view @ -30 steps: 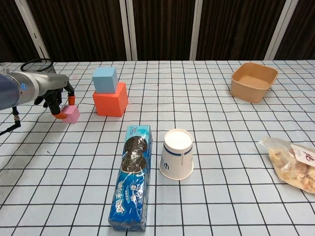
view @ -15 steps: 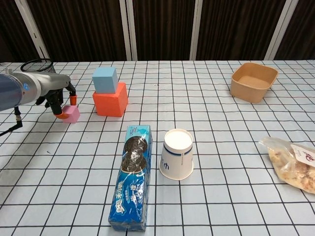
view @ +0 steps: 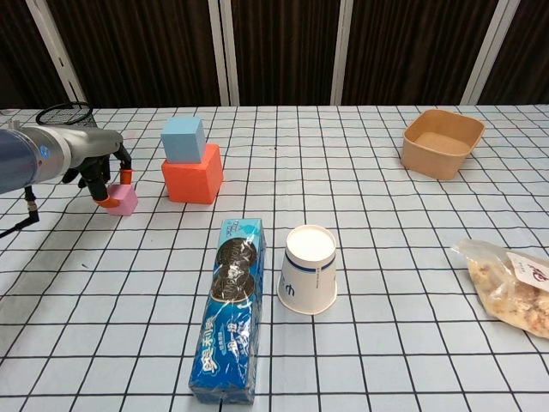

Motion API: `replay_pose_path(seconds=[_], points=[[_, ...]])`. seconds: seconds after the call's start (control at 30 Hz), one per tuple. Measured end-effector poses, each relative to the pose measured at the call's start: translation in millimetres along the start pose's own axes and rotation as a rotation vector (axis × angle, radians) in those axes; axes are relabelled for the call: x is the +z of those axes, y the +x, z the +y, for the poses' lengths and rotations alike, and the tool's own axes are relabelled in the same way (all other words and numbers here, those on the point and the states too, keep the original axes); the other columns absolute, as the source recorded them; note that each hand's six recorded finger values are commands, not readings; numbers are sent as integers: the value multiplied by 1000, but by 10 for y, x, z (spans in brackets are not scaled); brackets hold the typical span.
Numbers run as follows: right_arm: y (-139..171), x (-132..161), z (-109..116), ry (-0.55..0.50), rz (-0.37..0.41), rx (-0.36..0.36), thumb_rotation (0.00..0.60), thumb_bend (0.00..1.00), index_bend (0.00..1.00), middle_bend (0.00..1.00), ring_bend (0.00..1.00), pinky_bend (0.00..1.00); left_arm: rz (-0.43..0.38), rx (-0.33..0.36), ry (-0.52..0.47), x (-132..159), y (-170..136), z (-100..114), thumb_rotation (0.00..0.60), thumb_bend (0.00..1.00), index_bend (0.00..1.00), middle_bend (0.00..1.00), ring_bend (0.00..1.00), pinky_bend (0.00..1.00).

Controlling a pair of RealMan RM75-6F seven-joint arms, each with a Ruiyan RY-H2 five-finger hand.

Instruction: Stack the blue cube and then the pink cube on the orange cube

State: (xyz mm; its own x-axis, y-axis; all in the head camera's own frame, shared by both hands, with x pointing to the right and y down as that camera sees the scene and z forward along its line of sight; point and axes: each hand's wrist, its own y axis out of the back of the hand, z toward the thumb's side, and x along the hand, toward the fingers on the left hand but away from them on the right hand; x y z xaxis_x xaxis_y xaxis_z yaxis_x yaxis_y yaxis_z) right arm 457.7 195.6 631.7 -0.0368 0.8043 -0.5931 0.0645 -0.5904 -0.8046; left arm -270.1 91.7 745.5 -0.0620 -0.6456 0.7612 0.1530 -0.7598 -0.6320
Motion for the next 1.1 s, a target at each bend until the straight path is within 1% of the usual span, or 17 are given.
replay_pose_path(seconds=[0.23, 0.43, 0.63, 0.8, 0.97, 1.1], points=[[-1, -1, 2, 0, 0, -1, 600, 95, 0, 42, 34, 36, 3, 3, -5, -17, -7, 35, 600, 440, 477, 866, 698, 723], [-2, 3, 3, -4, 2, 0, 600, 95, 0, 42, 34, 36, -3, 16, -20, -20, -75, 172, 600, 441, 488, 866, 698, 723], [3, 11, 14, -8, 7, -2, 600, 94, 0, 42, 35, 36, -22, 59, -35, 40, -240, 453, 600, 440, 517, 864, 698, 723], [17, 20, 26, -11, 14, -6, 600, 94, 0, 42, 34, 36, -35, 99, -38, 151, -459, 779, 600, 439, 518, 863, 698, 722], [28, 13, 44, -17, 15, -11, 600, 94, 0, 42, 34, 36, -8, 134, -63, 258, -649, 1148, 600, 439, 527, 863, 698, 722], [33, 10, 57, -22, 16, -15, 600, 94, 0, 43, 34, 36, 19, 148, -88, 340, -737, 1386, 600, 438, 532, 862, 698, 722]])
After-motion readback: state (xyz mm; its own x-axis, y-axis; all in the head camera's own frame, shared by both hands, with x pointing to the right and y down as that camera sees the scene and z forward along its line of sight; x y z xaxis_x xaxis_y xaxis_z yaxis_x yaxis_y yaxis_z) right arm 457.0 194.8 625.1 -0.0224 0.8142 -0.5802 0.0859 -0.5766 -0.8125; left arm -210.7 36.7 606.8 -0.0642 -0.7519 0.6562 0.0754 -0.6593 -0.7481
